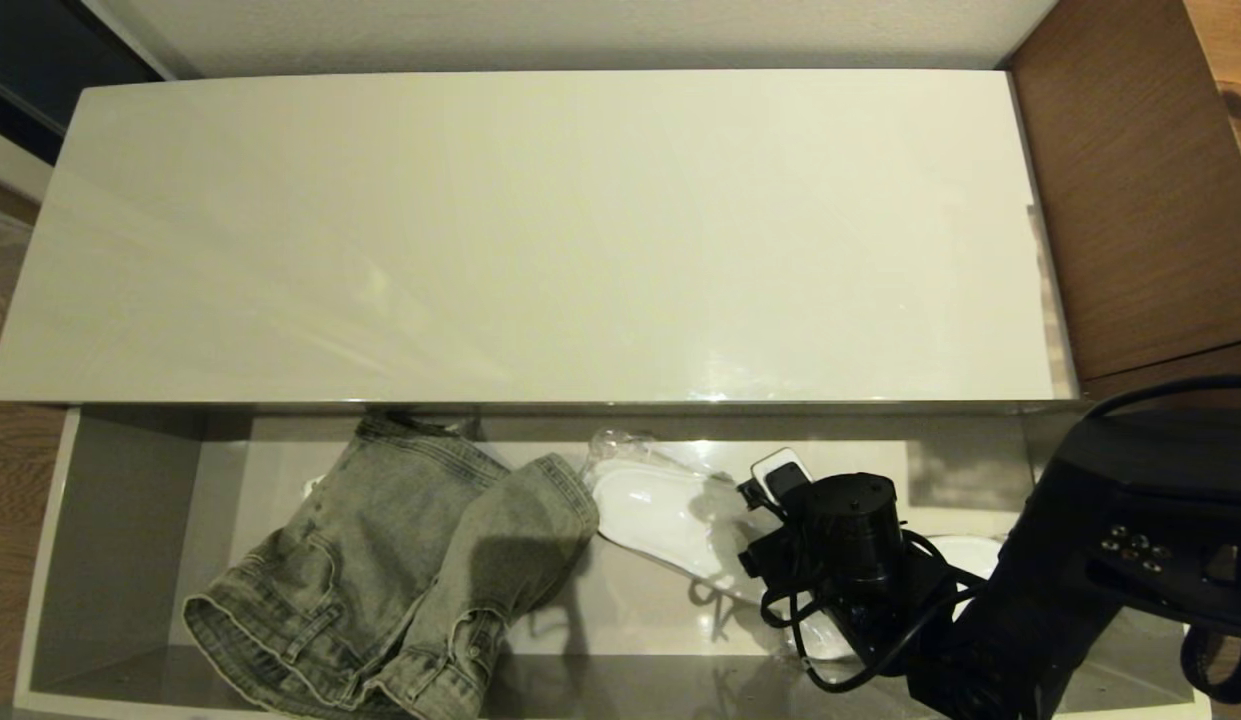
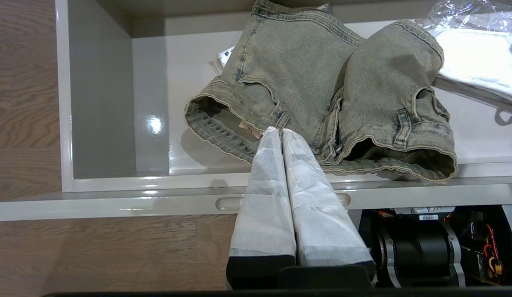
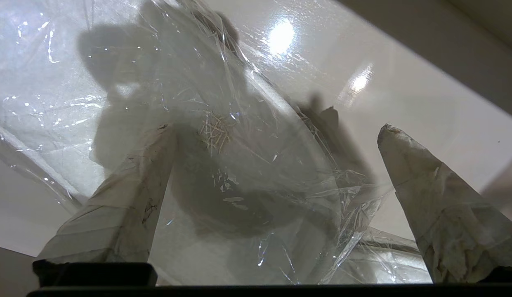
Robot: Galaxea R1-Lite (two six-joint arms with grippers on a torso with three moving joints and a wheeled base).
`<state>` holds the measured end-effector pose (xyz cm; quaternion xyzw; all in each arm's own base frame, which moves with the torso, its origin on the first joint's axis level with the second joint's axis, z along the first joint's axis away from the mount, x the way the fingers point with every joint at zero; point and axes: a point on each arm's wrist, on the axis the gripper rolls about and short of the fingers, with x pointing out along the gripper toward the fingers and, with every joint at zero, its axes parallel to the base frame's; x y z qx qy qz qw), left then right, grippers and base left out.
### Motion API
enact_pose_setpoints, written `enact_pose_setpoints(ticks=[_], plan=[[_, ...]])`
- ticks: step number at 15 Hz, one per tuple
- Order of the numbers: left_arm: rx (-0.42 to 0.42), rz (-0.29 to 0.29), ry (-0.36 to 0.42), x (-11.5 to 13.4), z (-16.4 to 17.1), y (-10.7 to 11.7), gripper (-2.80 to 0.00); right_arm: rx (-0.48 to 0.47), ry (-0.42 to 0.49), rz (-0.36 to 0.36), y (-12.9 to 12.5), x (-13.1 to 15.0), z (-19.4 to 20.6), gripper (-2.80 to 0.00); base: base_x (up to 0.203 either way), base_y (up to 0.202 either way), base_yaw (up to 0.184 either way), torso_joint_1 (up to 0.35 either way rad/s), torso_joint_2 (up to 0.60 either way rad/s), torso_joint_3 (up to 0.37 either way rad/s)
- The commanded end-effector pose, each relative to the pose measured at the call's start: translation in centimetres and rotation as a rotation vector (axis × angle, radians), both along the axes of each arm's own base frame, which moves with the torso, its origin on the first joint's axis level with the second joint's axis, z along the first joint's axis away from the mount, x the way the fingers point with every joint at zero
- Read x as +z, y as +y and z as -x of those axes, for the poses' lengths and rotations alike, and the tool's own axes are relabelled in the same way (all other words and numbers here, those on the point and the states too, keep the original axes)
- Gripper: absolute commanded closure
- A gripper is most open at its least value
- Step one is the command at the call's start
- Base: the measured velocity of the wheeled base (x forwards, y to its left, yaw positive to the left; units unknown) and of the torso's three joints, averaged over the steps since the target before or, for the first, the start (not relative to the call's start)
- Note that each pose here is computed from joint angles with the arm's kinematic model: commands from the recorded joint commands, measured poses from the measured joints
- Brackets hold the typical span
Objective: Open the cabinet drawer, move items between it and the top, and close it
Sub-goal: Take out the disposable slippers from the drawer
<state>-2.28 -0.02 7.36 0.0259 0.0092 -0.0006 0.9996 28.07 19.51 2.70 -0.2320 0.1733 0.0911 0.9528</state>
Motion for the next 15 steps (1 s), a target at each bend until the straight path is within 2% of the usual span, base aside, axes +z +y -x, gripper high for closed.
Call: enact_pose_setpoints(ticks=[1, 4, 15], plan=[[0.002, 0.0, 0.001, 0.0, 0.0, 0.0, 0.0, -0.016, -0.045, -0.031, -0.5, 1.8, 0.0, -2.8, 0.0, 0.0, 0.0, 0.0, 0.0, 0.0], [0.002, 0.0, 0.001, 0.0, 0.0, 0.0, 0.0, -0.038, -0.091, -0.059, -1.1, 4.3, 0.5, -2.8, 0.0, 0.0, 0.0, 0.0, 0.0, 0.0], [0.002, 0.0, 0.001, 0.0, 0.0, 0.0, 0.0, -0.043, -0.149, -0.085, -0.8, 6.1, 0.8, -2.8, 0.0, 0.0, 0.0, 0.0, 0.0, 0.0]])
